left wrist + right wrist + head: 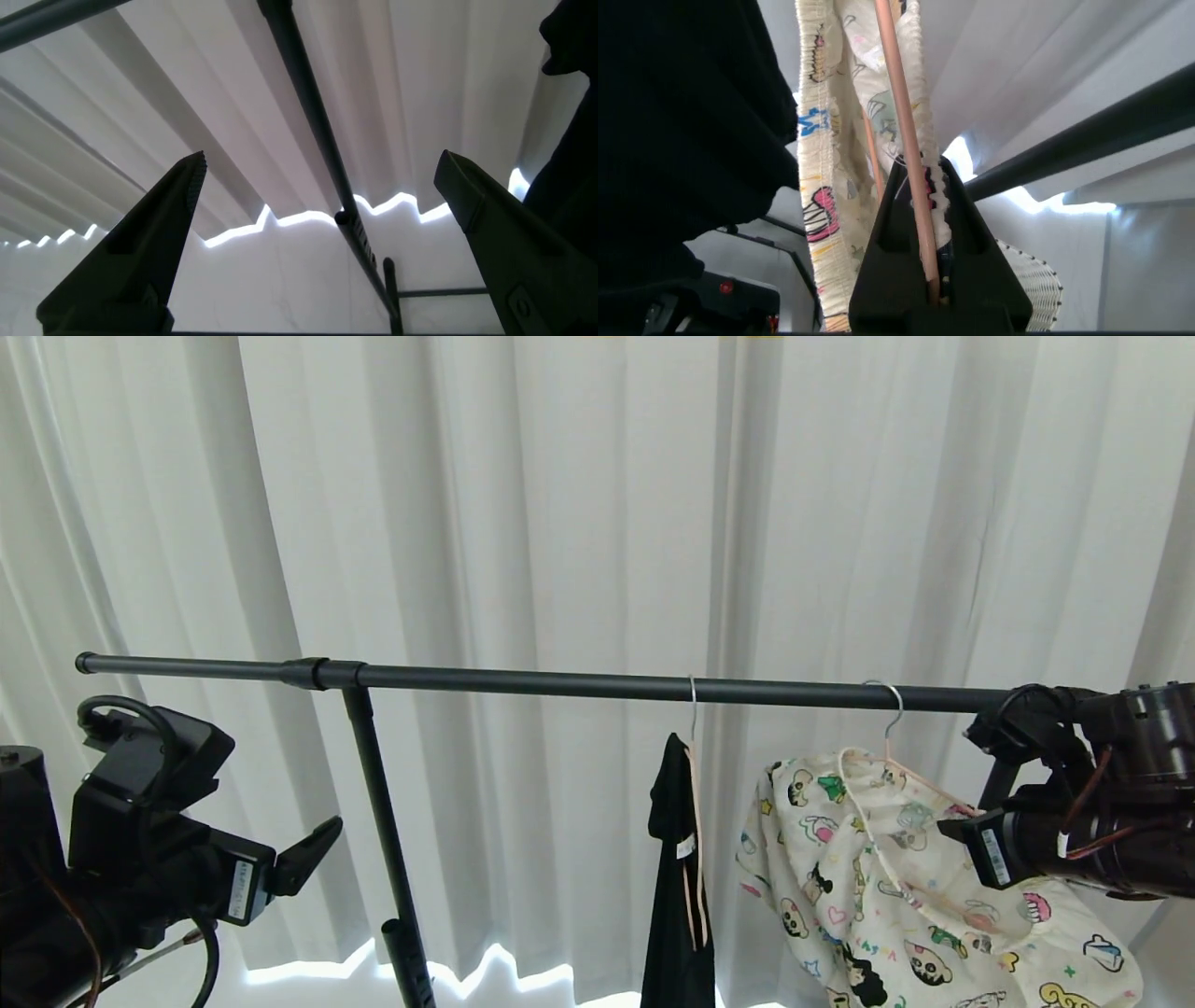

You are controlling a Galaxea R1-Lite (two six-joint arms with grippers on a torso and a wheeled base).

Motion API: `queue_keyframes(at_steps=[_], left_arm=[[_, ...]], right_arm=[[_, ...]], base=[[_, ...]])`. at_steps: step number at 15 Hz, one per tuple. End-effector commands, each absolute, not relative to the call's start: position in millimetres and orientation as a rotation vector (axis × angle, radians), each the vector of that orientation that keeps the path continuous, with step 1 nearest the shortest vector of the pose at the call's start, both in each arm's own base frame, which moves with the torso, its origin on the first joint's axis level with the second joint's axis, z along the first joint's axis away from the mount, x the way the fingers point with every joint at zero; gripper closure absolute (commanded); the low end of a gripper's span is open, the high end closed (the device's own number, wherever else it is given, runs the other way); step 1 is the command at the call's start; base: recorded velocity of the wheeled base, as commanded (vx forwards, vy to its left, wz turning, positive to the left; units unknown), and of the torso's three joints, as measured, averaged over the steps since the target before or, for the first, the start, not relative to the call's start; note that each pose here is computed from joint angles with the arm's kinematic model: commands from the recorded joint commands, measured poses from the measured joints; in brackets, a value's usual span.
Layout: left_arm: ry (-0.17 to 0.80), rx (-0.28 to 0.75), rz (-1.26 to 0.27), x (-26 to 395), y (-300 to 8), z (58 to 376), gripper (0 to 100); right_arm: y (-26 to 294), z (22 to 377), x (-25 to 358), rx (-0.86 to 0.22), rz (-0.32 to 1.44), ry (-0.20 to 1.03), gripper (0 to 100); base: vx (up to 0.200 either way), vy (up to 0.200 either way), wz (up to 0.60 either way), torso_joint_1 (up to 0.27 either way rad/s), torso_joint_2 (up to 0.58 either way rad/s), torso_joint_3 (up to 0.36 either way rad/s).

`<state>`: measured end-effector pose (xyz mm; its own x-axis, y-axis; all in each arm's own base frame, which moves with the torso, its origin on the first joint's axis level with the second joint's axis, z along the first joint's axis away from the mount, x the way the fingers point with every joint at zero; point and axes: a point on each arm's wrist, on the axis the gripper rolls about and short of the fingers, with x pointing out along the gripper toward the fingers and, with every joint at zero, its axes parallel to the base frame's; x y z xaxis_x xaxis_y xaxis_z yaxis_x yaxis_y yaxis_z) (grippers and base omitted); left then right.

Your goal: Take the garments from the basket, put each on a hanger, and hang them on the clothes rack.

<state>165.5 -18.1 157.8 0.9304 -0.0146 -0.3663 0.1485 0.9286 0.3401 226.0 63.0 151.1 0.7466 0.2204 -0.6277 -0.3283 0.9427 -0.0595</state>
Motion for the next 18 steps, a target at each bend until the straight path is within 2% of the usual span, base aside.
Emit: queue_keyframes(at_steps=[1, 6, 7, 10, 13, 16, 18], left_arm=[[0.361, 0.372, -0.084, 164.8, -18.1, 159.1, 0], [0.356, 0.373, -0.074, 163.9, -17.3, 160.1, 0], [0.357, 0.376, -0.059, 164.1, -17.0, 160.5, 0], [0.357, 0.376, -0.043, 163.8, -16.4, 160.8, 0], [0.348, 0.377, -0.042, 162.2, -16.2, 162.0, 0], [0.342, 0.376, -0.041, 157.4, -15.6, 161.5, 0], [0.336, 0.374, -0.03, 155.4, -14.6, 162.4, 0]], right_arm=[[60.2, 164.0, 215.0, -0.163, 0.303, 0.606, 0], [46.1, 203.3, 168.5, -0.095, 0.284, 0.411, 0], [40.2, 206.9, 162.7, -0.098, 0.248, 0.386, 0], [21.0, 208.4, 155.8, -0.206, 0.096, 0.397, 0], [5.7, 207.5, 150.8, -0.326, 0.028, 0.416, 0], [-8.5, 204.9, 148.1, -0.372, -0.051, 0.432, 0], [-12.0, 203.0, 148.4, -0.37, -0.083, 0.394, 0]], base=[[0.0, 0.0, 0.0, 0.0, 0.0, 0.0], [0.0, 0.0, 0.0, 0.0, 0.0, 0.0], [-0.2, 0.0, 0.0, 0.002, 0.0, 0.007], [-0.2, 0.0, 0.0, 0.007, 0.0, -0.001], [-0.2, 0.0, 0.0, -0.01, 0.0, 0.005], [-0.2, 0.0, 0.0, 0.004, 0.0, 0.004], [-0.2, 0.0, 0.0, 0.0, 0.0, 0.007]])
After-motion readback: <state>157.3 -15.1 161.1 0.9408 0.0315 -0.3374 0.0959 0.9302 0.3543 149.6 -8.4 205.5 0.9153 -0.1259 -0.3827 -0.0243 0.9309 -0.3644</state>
